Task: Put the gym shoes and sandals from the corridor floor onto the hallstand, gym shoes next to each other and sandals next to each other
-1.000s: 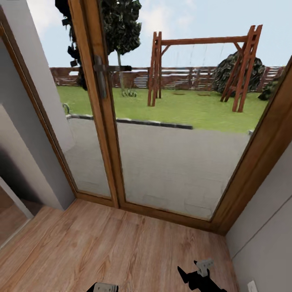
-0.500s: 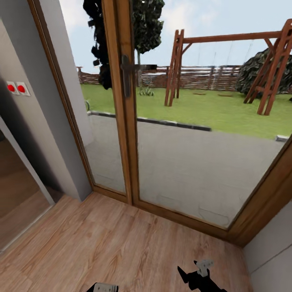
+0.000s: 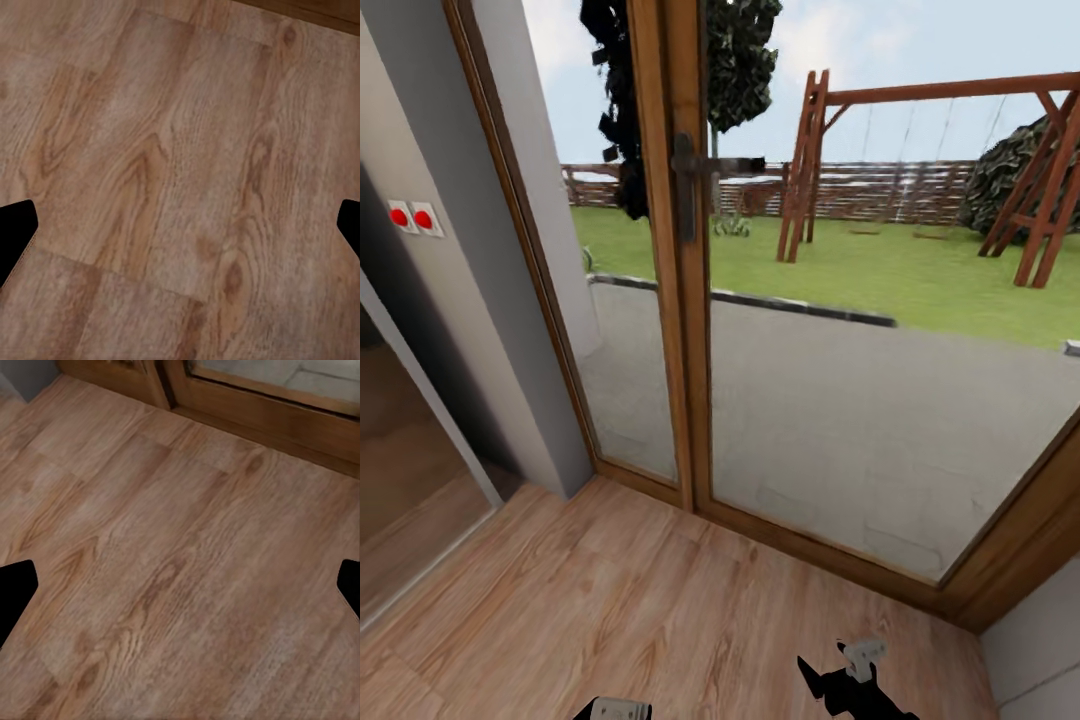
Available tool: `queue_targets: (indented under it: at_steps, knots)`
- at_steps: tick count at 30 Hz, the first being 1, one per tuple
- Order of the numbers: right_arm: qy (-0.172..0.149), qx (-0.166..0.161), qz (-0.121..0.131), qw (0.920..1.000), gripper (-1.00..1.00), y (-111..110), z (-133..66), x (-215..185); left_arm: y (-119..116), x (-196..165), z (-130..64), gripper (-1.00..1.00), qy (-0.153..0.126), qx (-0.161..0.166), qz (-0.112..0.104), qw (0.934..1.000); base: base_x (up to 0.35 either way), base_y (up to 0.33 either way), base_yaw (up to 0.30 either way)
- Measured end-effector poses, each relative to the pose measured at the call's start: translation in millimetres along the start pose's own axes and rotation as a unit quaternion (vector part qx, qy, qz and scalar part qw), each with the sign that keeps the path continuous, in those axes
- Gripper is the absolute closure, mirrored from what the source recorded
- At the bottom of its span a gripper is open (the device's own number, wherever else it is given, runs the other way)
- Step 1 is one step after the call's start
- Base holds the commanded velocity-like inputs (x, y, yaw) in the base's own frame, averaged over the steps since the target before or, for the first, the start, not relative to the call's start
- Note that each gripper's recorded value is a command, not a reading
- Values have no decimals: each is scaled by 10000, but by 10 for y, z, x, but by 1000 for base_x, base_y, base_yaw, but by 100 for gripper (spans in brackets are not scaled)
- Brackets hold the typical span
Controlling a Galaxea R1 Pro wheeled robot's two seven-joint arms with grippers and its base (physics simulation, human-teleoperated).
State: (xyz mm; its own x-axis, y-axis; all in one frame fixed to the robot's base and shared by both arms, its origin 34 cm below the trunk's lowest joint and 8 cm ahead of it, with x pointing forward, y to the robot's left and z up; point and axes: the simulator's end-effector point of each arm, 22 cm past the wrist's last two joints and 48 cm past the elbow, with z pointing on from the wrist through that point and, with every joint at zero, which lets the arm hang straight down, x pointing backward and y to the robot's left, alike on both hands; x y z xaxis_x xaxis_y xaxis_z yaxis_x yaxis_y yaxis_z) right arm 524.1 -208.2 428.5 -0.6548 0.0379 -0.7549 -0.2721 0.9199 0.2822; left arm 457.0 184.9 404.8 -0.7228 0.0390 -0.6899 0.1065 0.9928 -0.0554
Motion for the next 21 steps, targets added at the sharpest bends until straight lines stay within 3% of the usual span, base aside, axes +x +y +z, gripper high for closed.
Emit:
queue_targets:
  at_steps: [21]
  knots:
    - [-2,0,4,10000,-100,3,1,-1,-3,0,0,-100,0,4,3,10000,328,-4,1]
